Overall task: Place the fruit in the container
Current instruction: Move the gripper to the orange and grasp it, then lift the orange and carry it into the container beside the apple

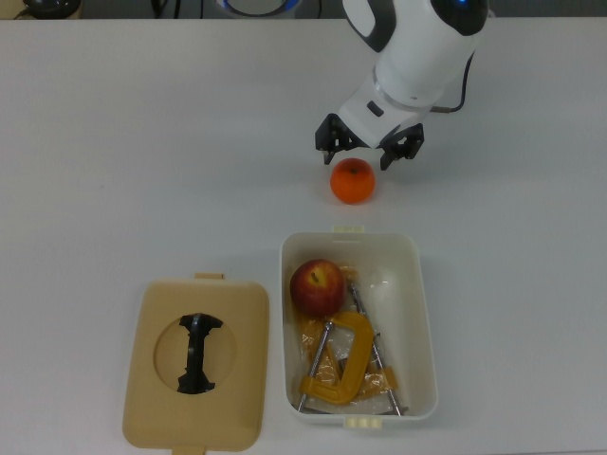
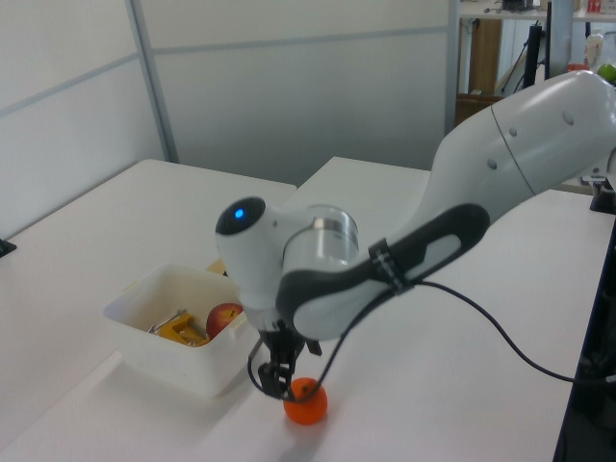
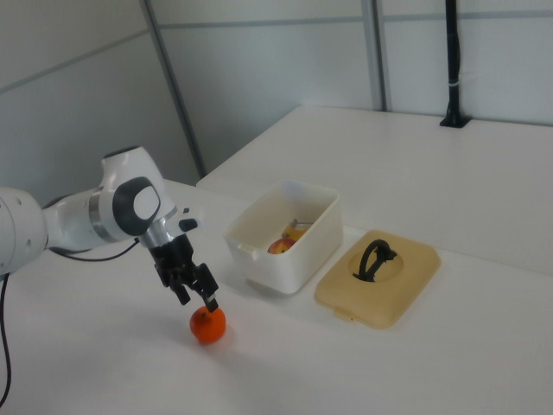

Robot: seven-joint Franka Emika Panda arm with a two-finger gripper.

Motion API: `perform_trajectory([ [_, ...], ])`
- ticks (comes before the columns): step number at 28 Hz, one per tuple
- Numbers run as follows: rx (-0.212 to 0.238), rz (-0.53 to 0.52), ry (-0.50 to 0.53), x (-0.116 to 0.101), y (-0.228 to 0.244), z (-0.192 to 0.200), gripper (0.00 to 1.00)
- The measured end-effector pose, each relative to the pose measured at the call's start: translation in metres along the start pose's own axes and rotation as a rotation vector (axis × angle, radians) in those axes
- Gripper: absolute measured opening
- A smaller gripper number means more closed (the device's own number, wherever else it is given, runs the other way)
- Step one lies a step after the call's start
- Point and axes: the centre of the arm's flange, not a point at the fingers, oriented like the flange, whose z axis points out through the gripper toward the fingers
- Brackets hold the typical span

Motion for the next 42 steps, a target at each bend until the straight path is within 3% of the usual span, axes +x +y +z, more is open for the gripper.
perform_trajectory([
  [7,-0.045,0.008,0.021,-0.015,-0.028,0.027,1.0],
  [16,-0.061,0.009,0.022,-0.006,-0.027,0.062,1.0],
  [19,-0.059,0.018,0.028,-0.002,-0.022,0.065,0.98],
  [23,-0.055,0.033,0.036,0.001,-0.019,0.063,0.87],
  [25,-0.051,0.05,0.045,0.003,-0.018,0.058,0.81],
  [34,-0.01,0.113,0.135,0.028,-0.009,0.012,0.81],
  [42,0.092,0.246,0.243,0.071,0.051,-0.06,0.81],
])
